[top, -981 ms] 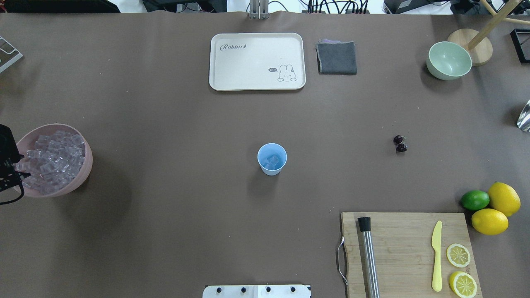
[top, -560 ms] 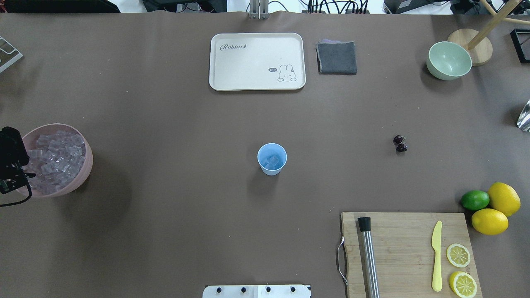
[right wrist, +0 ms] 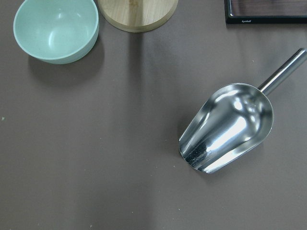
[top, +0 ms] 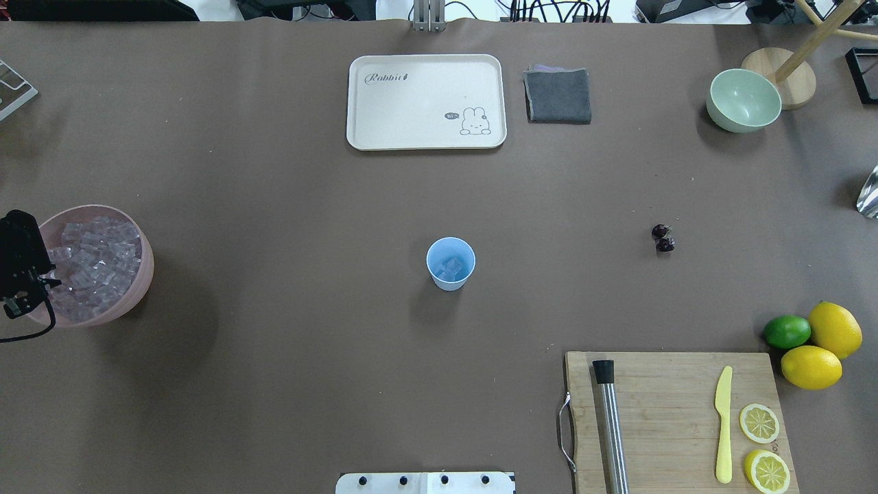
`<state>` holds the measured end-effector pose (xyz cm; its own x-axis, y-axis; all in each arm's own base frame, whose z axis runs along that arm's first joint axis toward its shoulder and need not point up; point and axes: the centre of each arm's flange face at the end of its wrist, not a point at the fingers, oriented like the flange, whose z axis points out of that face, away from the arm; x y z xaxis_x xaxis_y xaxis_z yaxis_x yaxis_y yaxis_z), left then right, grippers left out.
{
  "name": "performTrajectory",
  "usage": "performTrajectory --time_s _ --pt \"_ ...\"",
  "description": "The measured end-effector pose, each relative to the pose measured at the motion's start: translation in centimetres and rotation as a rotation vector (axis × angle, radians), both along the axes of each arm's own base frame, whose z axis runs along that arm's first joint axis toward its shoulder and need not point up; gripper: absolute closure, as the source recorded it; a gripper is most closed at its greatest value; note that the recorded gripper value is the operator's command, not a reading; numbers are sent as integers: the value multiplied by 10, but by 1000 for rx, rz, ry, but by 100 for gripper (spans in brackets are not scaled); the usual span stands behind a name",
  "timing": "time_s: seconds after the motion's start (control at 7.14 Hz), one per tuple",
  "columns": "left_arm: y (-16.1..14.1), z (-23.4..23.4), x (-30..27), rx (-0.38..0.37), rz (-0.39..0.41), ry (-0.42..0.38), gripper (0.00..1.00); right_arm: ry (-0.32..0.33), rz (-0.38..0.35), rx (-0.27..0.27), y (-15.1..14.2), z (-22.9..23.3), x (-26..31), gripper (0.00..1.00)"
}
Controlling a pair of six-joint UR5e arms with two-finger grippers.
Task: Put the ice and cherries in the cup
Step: 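Lower the left gripper into the ice bowl and grasp another ice cube, then carry the second ice cube with the left gripper to the blue cup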
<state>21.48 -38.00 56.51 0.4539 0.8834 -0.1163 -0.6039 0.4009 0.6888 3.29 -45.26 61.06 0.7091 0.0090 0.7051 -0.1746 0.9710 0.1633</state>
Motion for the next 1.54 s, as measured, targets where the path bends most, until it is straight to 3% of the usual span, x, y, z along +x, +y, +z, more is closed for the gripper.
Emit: performTrajectory --time_s 0.42,0.7,0.84,1.12,1.54 --pt "-1 -11 -2 10 -1 18 100 -1 0 0 0 0 0 0" --pt "-6 -39 -13 -21 11 110 100 -1 0 2 0 -1 0 0" --pt "-17 -59 -17 -81 -12 194 100 -1 0 3 -1 -1 0 0" --pt "-53 -117 7 -270 -149 380 100 0 0 4 -1 -2 0 0" --pt "-96 -236 93 -583 -352 625 100 0 1 6 -2 -3 0 0"
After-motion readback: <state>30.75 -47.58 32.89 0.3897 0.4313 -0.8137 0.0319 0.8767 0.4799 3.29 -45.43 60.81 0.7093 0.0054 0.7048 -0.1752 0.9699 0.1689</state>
